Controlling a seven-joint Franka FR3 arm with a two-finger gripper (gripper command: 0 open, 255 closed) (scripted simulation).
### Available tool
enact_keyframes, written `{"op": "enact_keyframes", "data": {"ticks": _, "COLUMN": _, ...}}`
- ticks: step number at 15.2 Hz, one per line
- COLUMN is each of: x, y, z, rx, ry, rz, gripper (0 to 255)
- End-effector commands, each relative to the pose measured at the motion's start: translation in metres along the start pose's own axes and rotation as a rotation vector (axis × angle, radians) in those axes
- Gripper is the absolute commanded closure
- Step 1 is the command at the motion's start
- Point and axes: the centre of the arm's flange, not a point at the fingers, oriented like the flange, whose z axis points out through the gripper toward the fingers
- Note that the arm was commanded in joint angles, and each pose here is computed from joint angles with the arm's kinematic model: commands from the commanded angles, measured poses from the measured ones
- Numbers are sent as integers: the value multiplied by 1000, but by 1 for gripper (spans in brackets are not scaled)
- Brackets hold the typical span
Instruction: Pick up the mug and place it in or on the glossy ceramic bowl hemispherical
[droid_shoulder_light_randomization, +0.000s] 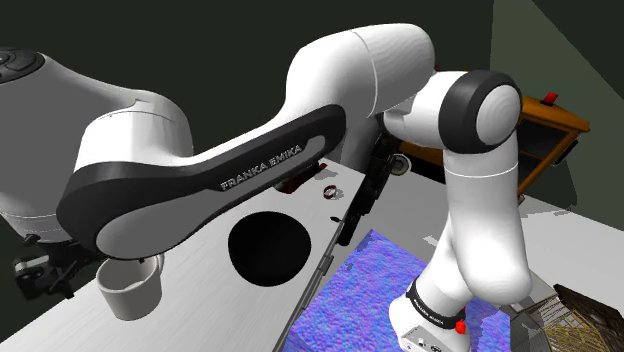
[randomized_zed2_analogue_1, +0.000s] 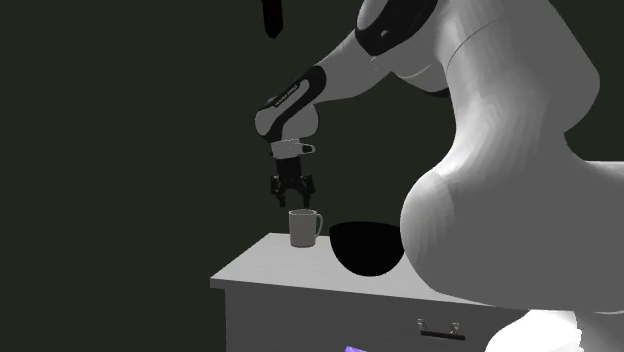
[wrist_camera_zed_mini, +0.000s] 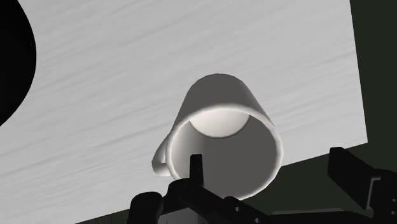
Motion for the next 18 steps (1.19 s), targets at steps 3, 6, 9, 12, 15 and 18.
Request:
{"op": "enact_keyframes", "data": {"ticks": 3, "x": 0, "y": -14, "z": 22, "rx": -6, "ry": 6, "rz": 4, "gripper": 0}}
{"op": "enact_keyframes", "data": {"ticks": 6, "x": 0, "y": -14, "z": 38, "rx": -6, "ry": 6, "rz": 4, "gripper": 0}}
{"op": "enact_keyframes", "data": {"ticks": 9, "x": 0, "y": -14, "z": 46, "rx": -6, "ry": 6, "rz": 4, "gripper": 0}}
{"op": "enact_keyframes", "data": {"ticks": 12, "x": 0, "y": -14, "z": 46, "rx": -6, "ry": 6, "rz": 4, "gripper": 0}}
{"op": "enact_keyframes", "data": {"ticks": 15, "x": 0, "y": -14, "z": 46, "rx": -6, "ry": 6, "rz": 4, "gripper": 0}}
{"op": "enact_keyframes", "data": {"ticks": 18, "x": 0, "y": -14, "z": 46, "rx": -6, "ry": 6, "rz": 4, "gripper": 255}}
